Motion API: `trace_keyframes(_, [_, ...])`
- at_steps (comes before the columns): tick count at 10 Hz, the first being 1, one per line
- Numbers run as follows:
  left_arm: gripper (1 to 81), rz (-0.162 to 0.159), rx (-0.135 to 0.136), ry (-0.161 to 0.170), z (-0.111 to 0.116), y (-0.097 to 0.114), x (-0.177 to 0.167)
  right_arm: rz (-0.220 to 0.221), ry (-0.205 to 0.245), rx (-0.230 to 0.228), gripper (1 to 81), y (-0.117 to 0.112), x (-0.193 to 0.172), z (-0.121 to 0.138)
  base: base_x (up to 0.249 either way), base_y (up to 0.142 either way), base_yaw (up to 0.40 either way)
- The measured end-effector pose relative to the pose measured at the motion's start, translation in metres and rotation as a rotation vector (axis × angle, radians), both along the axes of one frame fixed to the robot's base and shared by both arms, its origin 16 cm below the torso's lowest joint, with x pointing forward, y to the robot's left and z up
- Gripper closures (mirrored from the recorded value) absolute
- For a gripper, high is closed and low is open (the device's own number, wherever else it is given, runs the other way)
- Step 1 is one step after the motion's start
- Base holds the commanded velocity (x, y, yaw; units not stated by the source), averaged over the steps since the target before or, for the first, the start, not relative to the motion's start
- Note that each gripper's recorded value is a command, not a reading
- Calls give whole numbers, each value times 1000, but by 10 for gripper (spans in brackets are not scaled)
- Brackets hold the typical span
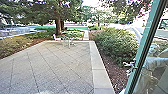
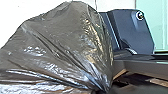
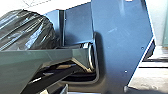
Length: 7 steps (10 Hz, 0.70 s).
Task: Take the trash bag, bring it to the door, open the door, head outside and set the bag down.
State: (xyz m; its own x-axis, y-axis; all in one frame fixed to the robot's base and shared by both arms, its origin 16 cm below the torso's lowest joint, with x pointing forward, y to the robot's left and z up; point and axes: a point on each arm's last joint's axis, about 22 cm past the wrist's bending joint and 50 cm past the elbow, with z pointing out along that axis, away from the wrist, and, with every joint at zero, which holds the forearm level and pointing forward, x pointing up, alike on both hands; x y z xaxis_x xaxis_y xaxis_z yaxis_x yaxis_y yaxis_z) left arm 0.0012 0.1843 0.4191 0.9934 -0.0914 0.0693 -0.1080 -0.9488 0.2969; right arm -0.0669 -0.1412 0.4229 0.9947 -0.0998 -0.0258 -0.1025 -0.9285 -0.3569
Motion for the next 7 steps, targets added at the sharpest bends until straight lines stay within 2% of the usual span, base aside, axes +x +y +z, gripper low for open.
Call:
trace_keyframes(3, [811, 71, 2, 2, 0, 5, -15, 73, -2, 2, 10, 0, 12, 0, 116, 0, 0])
trace_keyframes(7, [811, 76, 3, 4, 0, 5, -18, 76, -6, 2, 10, 0, 15, -1, 116, 0, 0])
